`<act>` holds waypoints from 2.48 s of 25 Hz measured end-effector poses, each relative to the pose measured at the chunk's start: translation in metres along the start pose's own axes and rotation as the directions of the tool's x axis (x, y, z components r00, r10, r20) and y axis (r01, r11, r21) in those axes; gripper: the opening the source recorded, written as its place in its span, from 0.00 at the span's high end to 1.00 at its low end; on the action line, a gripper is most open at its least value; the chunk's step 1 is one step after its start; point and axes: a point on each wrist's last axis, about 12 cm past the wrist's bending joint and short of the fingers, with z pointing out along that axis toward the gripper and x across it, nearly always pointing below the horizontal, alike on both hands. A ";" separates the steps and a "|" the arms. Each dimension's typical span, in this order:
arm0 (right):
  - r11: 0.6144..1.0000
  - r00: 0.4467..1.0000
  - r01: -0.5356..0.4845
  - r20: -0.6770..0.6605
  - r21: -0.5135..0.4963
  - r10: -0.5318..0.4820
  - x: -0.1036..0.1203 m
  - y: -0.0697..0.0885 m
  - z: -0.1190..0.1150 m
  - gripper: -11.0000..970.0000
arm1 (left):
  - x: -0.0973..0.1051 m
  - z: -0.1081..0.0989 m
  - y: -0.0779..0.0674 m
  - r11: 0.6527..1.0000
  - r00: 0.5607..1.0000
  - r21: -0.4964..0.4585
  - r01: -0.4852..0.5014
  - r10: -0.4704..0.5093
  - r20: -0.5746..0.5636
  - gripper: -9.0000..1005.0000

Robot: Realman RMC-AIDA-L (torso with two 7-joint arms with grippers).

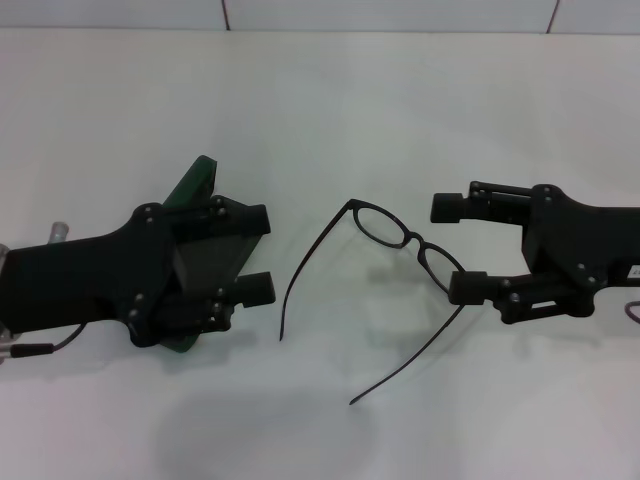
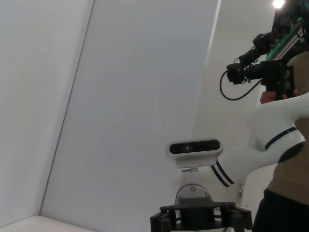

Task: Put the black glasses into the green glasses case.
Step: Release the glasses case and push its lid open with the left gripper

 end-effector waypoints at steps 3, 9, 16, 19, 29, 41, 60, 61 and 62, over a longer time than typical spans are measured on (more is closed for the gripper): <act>1.000 1.000 0.008 0.002 -0.007 -0.008 0.000 0.000 0.004 0.10 | 0.000 0.001 0.001 1.000 1.000 0.000 -0.001 0.001 0.000 0.32; 1.000 1.000 0.011 0.007 -0.013 -0.011 0.002 0.000 0.007 0.10 | 0.000 0.000 0.000 1.000 1.000 -0.007 0.000 0.000 0.005 0.32; 1.000 1.000 0.007 0.014 -0.005 -0.007 0.005 0.003 0.006 0.10 | 0.000 0.002 0.000 1.000 1.000 -0.007 -0.001 0.002 0.019 0.33; 1.000 1.000 0.014 0.025 0.023 -0.014 0.008 0.003 0.002 0.10 | -0.005 0.007 0.002 1.000 0.999 -0.004 -0.011 0.012 0.037 0.33; 0.985 0.998 0.007 0.065 0.173 -0.019 0.023 0.008 -0.021 0.10 | -0.101 0.036 0.013 0.975 0.972 -0.220 -0.027 -0.026 -0.235 0.33; 0.968 0.993 -0.009 0.112 0.250 -0.020 0.036 0.017 -0.033 0.10 | -0.125 0.062 0.043 0.713 0.730 -0.697 -0.074 -0.437 -0.525 0.33; 0.964 0.995 0.018 0.087 0.266 -0.043 0.035 0.011 -0.027 0.10 | -0.088 0.077 0.054 0.615 0.494 -0.766 -0.190 -0.614 -0.616 0.33; 0.964 0.995 0.018 0.087 0.266 -0.043 0.036 0.011 -0.027 0.10 | -0.085 0.076 0.056 0.608 0.465 -0.768 -0.202 -0.631 -0.622 0.33; 0.963 0.995 0.018 0.086 0.267 -0.043 0.036 0.011 -0.027 0.10 | -0.084 0.076 0.057 0.607 0.457 -0.768 -0.205 -0.635 -0.623 0.33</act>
